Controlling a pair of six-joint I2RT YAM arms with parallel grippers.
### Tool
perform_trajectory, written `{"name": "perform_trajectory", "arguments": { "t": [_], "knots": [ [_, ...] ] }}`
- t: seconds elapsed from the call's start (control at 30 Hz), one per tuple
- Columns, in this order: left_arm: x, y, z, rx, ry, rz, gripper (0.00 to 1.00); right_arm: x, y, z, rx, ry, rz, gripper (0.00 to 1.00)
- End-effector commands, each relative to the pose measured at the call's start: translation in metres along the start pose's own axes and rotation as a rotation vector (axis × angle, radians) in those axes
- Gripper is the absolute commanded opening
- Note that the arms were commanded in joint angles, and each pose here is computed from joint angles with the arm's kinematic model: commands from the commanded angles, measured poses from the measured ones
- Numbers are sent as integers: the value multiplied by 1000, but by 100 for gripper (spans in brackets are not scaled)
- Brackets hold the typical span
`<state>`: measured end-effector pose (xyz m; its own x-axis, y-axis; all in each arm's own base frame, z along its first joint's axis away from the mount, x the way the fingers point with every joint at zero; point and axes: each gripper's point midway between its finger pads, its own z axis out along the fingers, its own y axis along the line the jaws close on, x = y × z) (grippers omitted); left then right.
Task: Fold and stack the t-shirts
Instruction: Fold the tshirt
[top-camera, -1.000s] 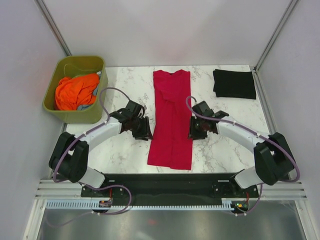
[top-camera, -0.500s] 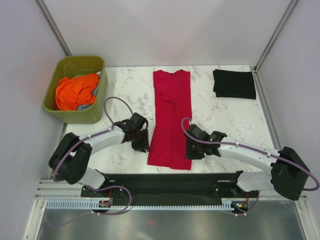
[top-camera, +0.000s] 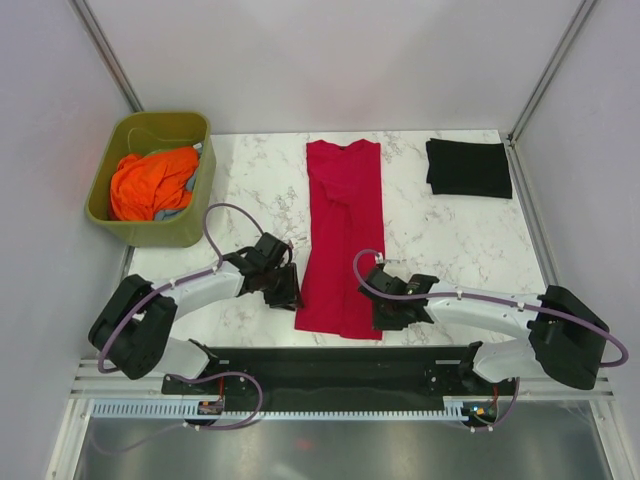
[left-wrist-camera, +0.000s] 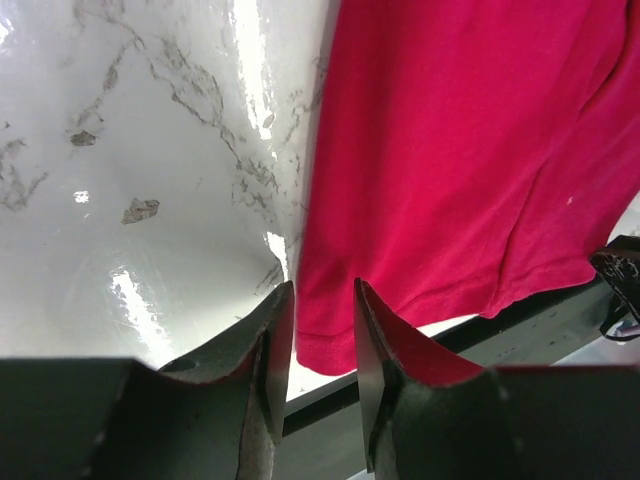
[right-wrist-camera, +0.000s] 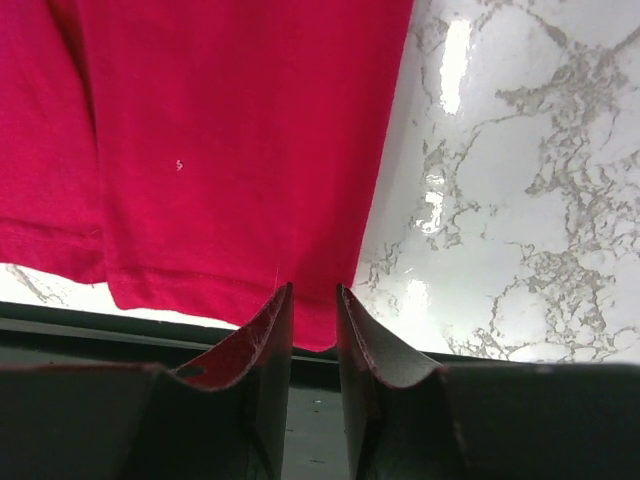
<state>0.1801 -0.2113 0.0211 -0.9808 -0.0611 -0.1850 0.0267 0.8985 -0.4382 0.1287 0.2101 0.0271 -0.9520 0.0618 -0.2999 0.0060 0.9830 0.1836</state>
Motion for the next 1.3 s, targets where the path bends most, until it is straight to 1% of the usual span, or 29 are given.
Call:
{"name": "perform_trajectory", "arguments": {
  "t": [0.0, 0.13, 0.2, 0.27, 0.3, 0.33, 0.37, 0.4, 0.93, 1.27],
  "knots": [
    [-6, -16, -6, 69, -39, -9, 39, -2, -7, 3, 39, -40, 25, 31],
    [-3, -15, -1, 63, -20, -13, 37, 1, -10, 7, 59, -33, 18, 30],
    [-2, -14, 1, 61, -15, -17, 31, 1, -11, 9, 65, -35, 15, 29],
    [0, -13, 3, 62, -12, -19, 24, 1, -15, 10, 74, -42, 17, 20],
    [1, -12, 4, 59, -8, -25, 15, 2, -17, 10, 76, -44, 19, 16],
    [3, -10, 6, 55, -3, -28, 11, 1, -18, 10, 80, -50, 17, 9],
    [3, -10, 6, 58, -3, -29, 3, 1, -21, 8, 85, -55, 19, 5],
    [5, -8, 7, 51, -1, -35, 2, 0, -22, 7, 88, -57, 17, 0],
    [7, 2, 11, 5, -8, -64, 2, -1, -34, 0, 122, -78, -5, 0],
    [7, -1, 7, 7, -16, -71, 2, 1, -48, 1, 166, -87, -2, 0]
  ]
}}
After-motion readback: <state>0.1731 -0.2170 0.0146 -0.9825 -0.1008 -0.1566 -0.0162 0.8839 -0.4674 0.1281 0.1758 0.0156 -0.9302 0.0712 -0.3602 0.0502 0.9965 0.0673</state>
